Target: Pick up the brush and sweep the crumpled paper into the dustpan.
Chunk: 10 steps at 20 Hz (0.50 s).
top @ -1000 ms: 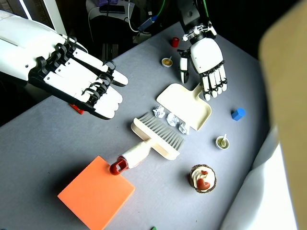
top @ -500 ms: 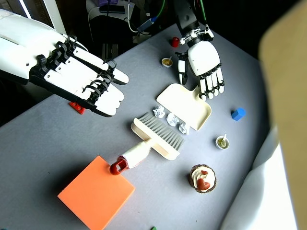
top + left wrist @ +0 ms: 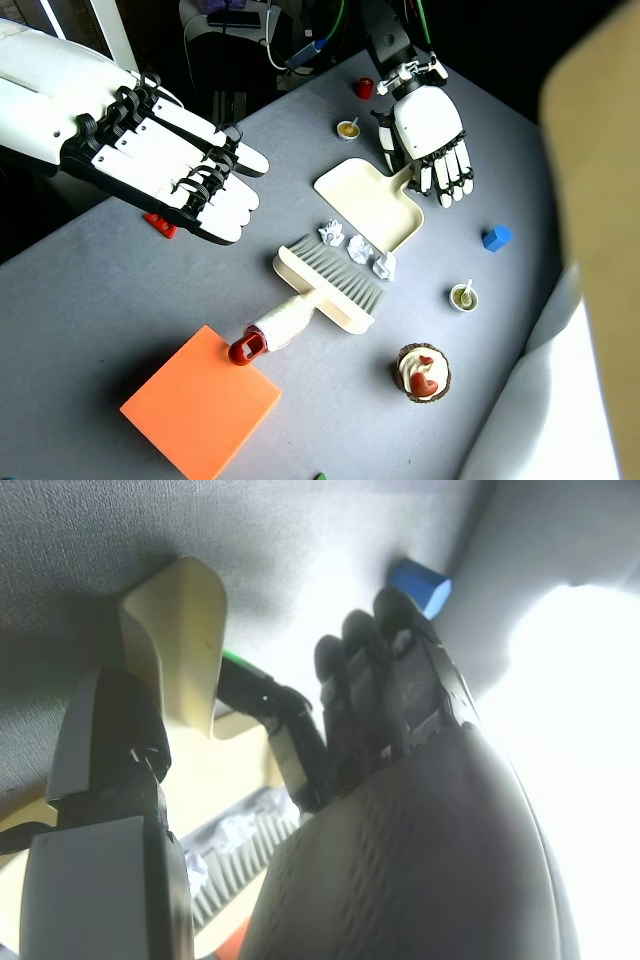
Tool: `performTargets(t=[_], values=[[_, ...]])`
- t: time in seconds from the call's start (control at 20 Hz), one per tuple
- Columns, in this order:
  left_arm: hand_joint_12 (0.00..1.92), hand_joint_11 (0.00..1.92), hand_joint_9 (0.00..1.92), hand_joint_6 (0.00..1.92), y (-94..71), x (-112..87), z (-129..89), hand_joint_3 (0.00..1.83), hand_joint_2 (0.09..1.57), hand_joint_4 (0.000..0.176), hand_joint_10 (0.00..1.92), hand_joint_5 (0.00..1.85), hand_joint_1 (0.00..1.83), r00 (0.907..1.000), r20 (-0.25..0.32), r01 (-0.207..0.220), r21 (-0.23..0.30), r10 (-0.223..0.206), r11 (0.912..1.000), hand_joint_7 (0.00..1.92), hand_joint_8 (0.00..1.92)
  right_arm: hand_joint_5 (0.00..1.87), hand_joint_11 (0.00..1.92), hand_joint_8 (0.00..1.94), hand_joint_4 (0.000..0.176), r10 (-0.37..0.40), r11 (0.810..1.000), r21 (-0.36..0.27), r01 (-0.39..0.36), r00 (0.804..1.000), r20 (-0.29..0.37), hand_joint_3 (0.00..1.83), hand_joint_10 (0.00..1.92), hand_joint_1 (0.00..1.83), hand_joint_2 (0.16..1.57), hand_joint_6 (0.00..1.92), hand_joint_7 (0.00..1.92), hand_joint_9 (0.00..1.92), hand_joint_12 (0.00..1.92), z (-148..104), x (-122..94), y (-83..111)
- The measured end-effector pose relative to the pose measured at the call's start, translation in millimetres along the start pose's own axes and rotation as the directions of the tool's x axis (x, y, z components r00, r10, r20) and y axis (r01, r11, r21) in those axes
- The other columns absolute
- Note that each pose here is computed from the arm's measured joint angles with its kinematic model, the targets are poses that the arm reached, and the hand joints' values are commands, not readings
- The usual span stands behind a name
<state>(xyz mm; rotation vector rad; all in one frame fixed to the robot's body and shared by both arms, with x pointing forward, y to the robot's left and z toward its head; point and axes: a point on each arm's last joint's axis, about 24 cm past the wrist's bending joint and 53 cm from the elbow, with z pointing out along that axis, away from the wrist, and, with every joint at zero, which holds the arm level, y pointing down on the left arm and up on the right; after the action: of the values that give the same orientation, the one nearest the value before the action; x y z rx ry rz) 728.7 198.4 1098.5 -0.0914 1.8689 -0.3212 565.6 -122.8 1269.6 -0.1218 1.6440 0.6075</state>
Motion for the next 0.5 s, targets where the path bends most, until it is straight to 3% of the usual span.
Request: performTargets(t=[0.25, 0.5], values=[[0.3, 0.13, 0.29, 1.17, -2.9, -2.8, 2.6, 0.0, 1.18, 0.0, 0.0, 0.86, 1.09, 0.9997, -0.014, -0.019, 0.01, 0.019, 0.9998, 0.37, 0.01, 0.12, 0.15, 0.0, 0.0, -0.02, 1.0, 0.0, 0.02, 1.0, 0.011, 0.0, 0.0, 0.0, 1.05, 0.0, 0.16, 0.16, 0.0, 1.0, -0.2, 1.8], [0.32, 0.1, 0.26, 1.2, -11.7, -11.7, 7.5, 0.0, 1.19, 0.0, 0.0, 0.84, 1.07, 0.9993, -0.024, -0.028, 0.044, 0.029, 0.9986, 0.35, 0.0, 0.16, 0.21, 0.0, 0.0, -0.076, 0.997, -0.013, 0.076, 0.997, 0.008, 0.0, 0.0, 0.0, 1.05, 0.0, 0.21, 0.21, 0.02, 11.4, 15.6, 10.9]])
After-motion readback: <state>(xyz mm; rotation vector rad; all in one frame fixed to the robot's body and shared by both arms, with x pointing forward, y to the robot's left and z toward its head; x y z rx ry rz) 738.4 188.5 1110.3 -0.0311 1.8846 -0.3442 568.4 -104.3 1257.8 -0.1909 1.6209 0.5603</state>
